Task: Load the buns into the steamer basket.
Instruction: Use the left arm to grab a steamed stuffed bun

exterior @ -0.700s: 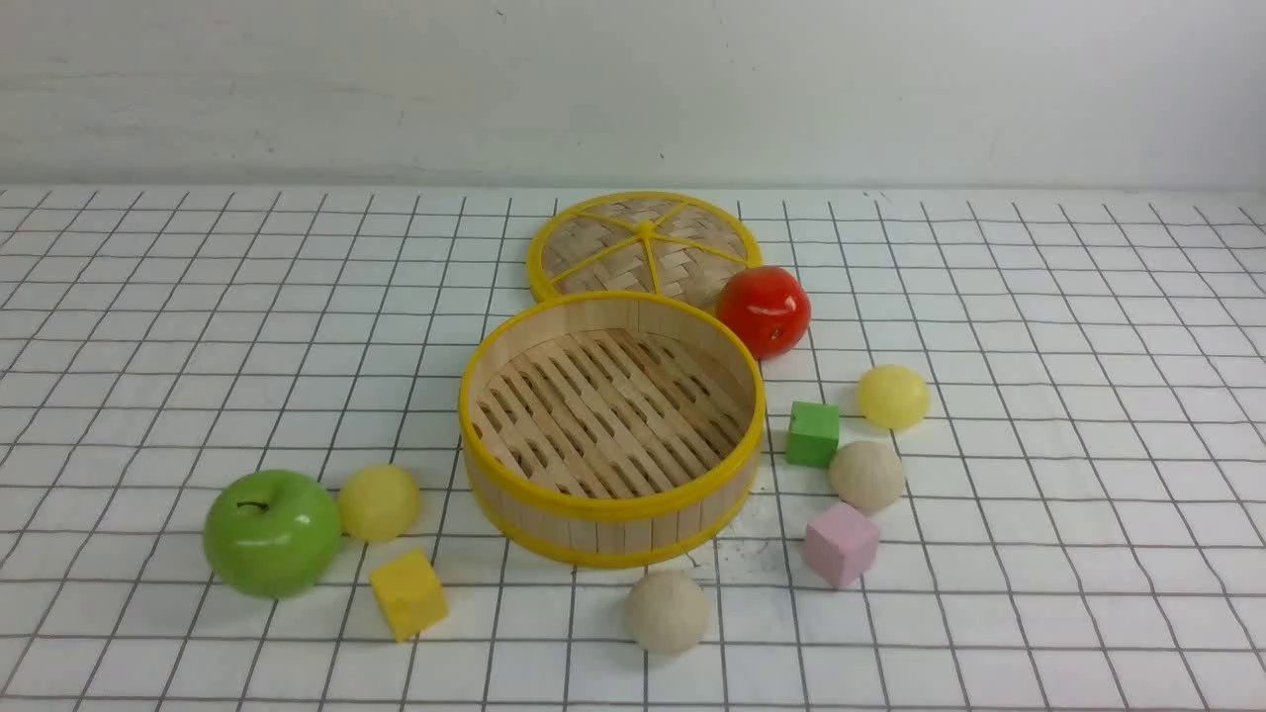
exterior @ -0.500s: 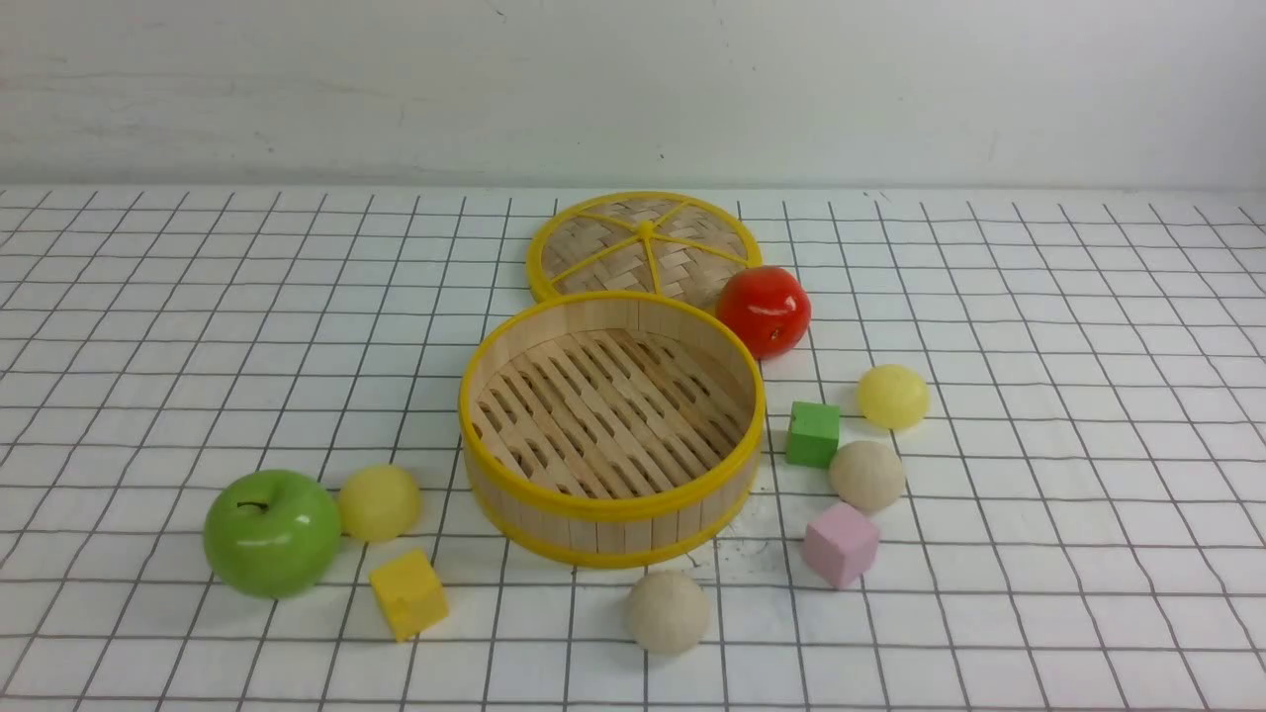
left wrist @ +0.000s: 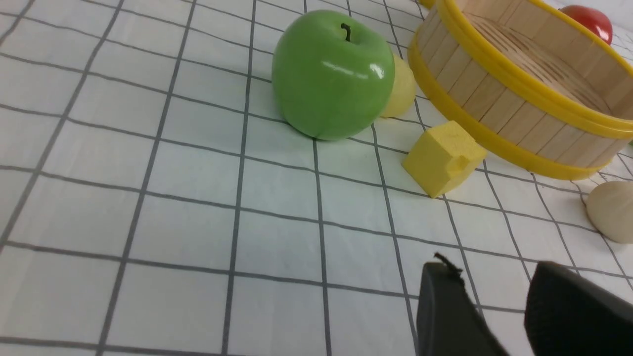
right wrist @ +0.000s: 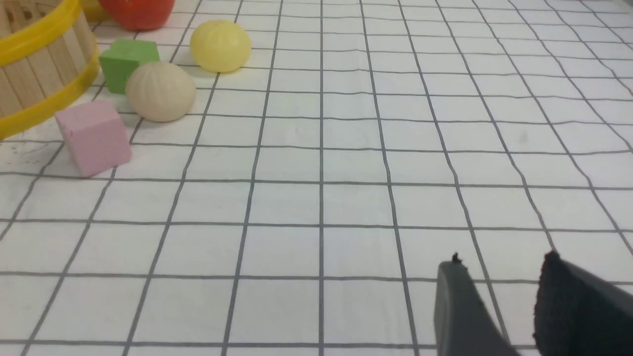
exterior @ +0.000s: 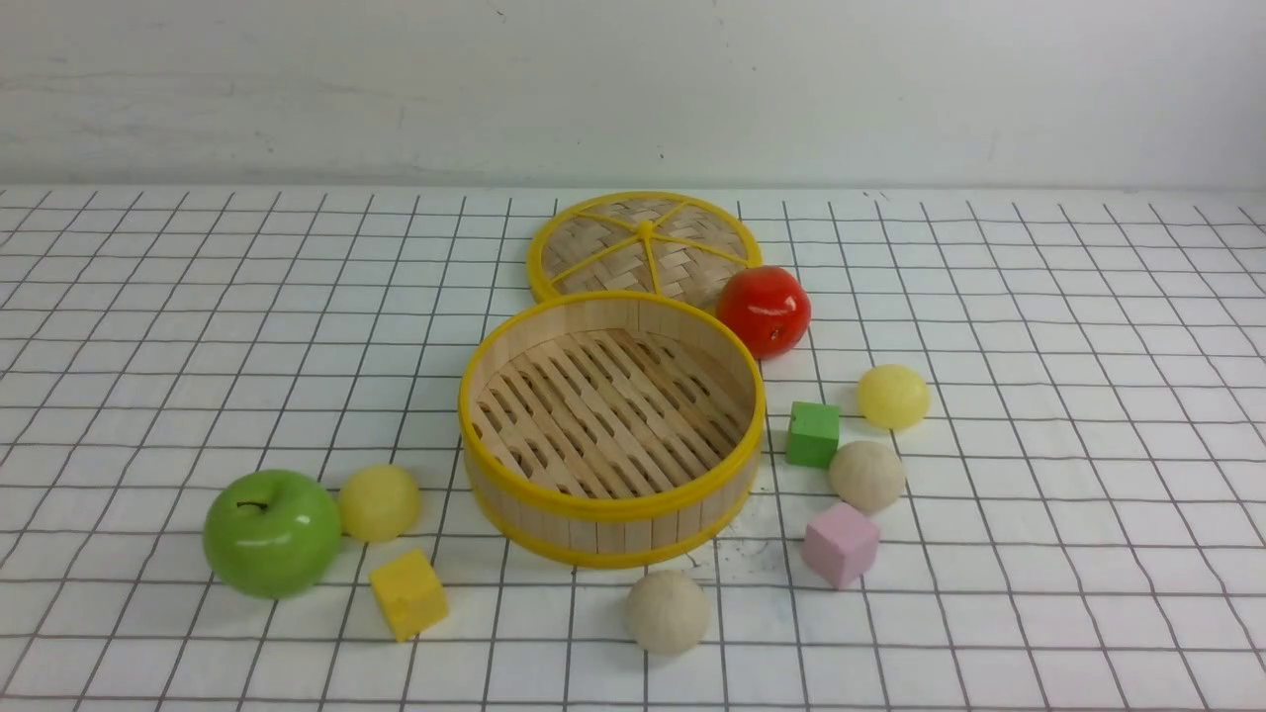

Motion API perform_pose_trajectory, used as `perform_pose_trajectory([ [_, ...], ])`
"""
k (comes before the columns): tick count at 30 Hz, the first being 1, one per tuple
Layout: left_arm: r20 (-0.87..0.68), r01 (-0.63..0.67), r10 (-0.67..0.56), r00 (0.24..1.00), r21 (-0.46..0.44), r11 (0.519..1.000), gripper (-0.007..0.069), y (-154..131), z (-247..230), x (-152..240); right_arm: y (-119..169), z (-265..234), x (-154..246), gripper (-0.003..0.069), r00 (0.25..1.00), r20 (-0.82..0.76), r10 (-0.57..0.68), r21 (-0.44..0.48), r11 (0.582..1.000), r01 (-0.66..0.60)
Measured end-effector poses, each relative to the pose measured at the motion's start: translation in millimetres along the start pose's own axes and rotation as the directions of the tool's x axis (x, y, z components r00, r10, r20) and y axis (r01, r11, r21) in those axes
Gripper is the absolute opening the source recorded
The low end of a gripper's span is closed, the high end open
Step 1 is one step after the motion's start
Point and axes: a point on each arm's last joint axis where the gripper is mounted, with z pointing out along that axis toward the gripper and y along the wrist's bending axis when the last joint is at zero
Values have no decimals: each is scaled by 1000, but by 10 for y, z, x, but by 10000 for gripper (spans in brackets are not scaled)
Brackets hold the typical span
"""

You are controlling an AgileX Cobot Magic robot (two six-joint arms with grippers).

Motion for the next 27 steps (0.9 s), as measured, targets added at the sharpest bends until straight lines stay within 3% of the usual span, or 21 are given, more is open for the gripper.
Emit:
perform_pose_trajectory([
  [16,106,13,-16,994,31,999,238,-27,-6,-97,0,0,0,239,1000,0,0,0,1000,0],
  [22,225,84,-103,969,92,992,238,-63,-27,-212,0,0,0,239,1000,0,0,0,1000,0],
  [27,404,172,-232,885,179,969,238,-81,-93,-393,0,0,0,239,1000,0,0,0,1000,0],
])
